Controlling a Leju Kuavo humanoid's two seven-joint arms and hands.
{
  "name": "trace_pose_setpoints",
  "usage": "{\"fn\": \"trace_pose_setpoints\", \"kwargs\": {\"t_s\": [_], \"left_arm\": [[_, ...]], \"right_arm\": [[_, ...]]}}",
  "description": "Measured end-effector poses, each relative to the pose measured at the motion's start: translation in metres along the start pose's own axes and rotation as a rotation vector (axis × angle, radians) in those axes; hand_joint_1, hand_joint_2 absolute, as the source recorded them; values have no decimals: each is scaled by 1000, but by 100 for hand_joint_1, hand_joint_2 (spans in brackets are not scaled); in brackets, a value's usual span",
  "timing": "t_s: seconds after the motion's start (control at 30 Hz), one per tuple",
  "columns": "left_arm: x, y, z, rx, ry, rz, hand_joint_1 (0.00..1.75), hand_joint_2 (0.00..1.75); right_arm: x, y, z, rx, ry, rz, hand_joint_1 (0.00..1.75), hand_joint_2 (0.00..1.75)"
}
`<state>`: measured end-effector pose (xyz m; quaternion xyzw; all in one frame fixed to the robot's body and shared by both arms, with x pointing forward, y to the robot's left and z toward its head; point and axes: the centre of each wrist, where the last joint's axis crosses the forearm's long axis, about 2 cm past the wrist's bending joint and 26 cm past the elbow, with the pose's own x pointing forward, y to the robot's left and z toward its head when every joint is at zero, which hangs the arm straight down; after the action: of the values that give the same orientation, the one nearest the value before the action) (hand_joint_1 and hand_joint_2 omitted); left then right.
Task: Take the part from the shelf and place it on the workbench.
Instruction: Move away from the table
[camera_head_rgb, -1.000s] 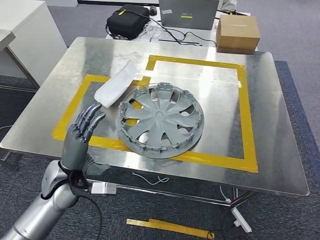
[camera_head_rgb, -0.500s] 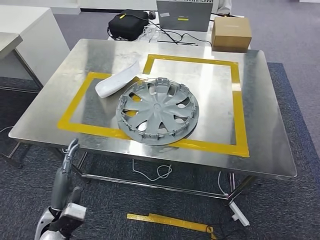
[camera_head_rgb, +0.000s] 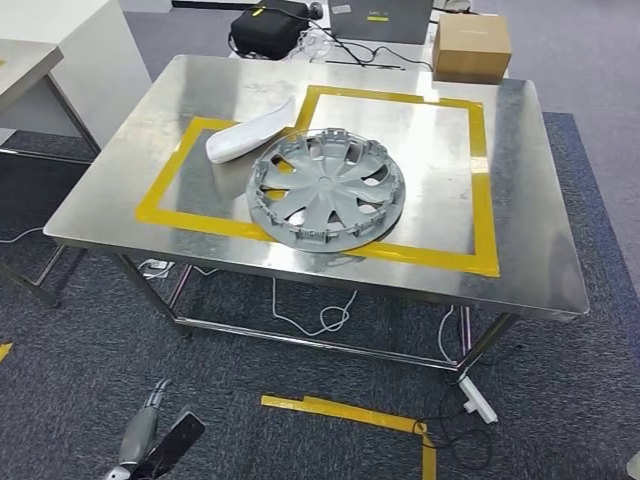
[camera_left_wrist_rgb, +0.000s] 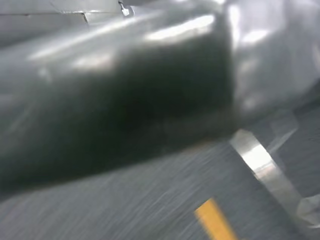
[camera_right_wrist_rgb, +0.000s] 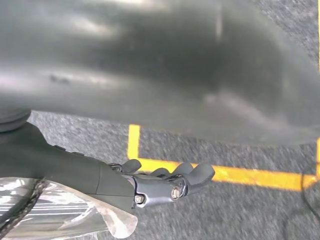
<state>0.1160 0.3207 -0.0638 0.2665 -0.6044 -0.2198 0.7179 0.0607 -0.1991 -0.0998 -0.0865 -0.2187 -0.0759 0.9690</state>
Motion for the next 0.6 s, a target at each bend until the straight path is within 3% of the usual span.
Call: {"fn": "trace_pose_setpoints", "kwargs": {"t_s": [0.07, 0.17, 0.2, 0.23, 0.37, 0.6], "left_arm": [[-7, -6, 5, -41, 96, 16, 0, 0], [-5, -54, 35, -323, 567, 80, 0, 0], [3, -70, 45, -425, 675, 73, 0, 0], [10, -81, 51, -501, 711, 53, 0, 0], [24, -99, 57, -700, 666, -49, 0, 0], [33, -110, 65, -889, 594, -178, 0, 0]], "right_arm": [[0, 0, 0, 13, 14, -1, 0, 0], [0, 2, 0, 72, 72, -2, 0, 0], [0, 2, 0, 84, 85, -4, 0, 0], [0, 2, 0, 92, 91, -7, 0, 0], [2, 3, 0, 120, 110, -15, 0, 0], [2, 6, 1, 124, 204, -22, 0, 0]]}}
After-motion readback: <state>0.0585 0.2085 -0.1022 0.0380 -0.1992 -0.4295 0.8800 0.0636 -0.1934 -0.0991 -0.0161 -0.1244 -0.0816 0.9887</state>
